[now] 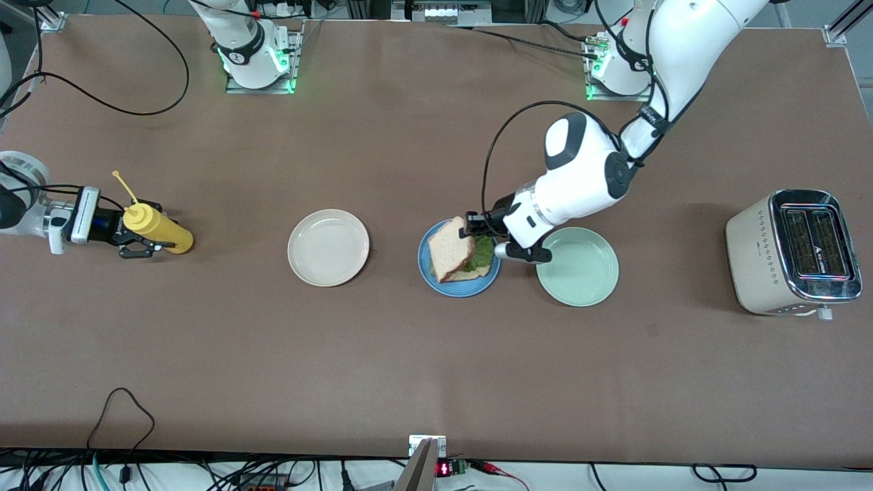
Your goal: Make sandwich in blue plate with both arms
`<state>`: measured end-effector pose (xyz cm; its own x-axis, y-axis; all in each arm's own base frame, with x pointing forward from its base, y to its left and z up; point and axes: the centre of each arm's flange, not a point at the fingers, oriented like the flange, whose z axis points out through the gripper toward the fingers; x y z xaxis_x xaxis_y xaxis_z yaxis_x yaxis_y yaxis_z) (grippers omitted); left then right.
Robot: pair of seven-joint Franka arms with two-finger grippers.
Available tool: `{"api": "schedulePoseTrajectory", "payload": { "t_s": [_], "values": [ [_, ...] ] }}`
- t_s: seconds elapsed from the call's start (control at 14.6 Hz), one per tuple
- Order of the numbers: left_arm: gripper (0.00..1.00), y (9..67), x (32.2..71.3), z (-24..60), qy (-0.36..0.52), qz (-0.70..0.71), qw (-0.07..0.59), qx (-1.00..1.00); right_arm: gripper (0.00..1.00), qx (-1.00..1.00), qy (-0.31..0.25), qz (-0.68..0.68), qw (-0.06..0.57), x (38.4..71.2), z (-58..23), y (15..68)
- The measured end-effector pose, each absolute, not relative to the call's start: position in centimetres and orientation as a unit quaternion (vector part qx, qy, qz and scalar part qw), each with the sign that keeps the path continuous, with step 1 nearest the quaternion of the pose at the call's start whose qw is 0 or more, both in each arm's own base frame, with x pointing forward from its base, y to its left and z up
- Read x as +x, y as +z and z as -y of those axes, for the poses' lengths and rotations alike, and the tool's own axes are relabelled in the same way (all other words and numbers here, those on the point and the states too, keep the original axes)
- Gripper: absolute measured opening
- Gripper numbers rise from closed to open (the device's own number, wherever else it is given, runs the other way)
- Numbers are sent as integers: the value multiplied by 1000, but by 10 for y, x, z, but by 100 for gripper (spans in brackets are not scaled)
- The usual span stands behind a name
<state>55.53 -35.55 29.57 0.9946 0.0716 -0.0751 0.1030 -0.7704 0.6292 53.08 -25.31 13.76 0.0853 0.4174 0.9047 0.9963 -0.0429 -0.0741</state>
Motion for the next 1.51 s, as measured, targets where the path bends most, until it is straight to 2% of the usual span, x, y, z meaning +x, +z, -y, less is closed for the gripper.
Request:
{"api": "schedulePoseTrajectory", "payload": {
  "t_s": [0.07, 0.27, 0.75, 0.89, 1.1, 1.37, 1.44, 1.51],
  "values": [
    [8, 291, 555, 355, -26, -45, 336, 941, 66, -625, -372, 562, 394, 530, 256, 137],
    [8, 273, 555, 353, -34, -31, 336, 941, 98, -630, -384, 549, 393, 527, 264, 136],
    [10, 265, 555, 350, -40, -29, 336, 941, 100, -650, -384, 541, 372, 532, 296, 155],
    [25, 261, 555, 347, -48, -30, 335, 941, 100, -659, -381, 538, 364, 530, 312, 169],
    [55, 251, 561, 334, -54, -44, 335, 940, 100, -659, -381, 548, 347, 537, 317, 197],
    [95, 232, 569, 314, -59, -45, 336, 939, 100, -689, -339, 553, 324, 559, 319, 271],
    [100, 228, 574, 305, -56, -45, 337, 939, 100, -701, -323, 555, 311, 565, 320, 298],
    [100, 226, 580, 292, -50, -45, 338, 939, 100, -710, -308, 560, 295, 569, 319, 326]
  ]
}}
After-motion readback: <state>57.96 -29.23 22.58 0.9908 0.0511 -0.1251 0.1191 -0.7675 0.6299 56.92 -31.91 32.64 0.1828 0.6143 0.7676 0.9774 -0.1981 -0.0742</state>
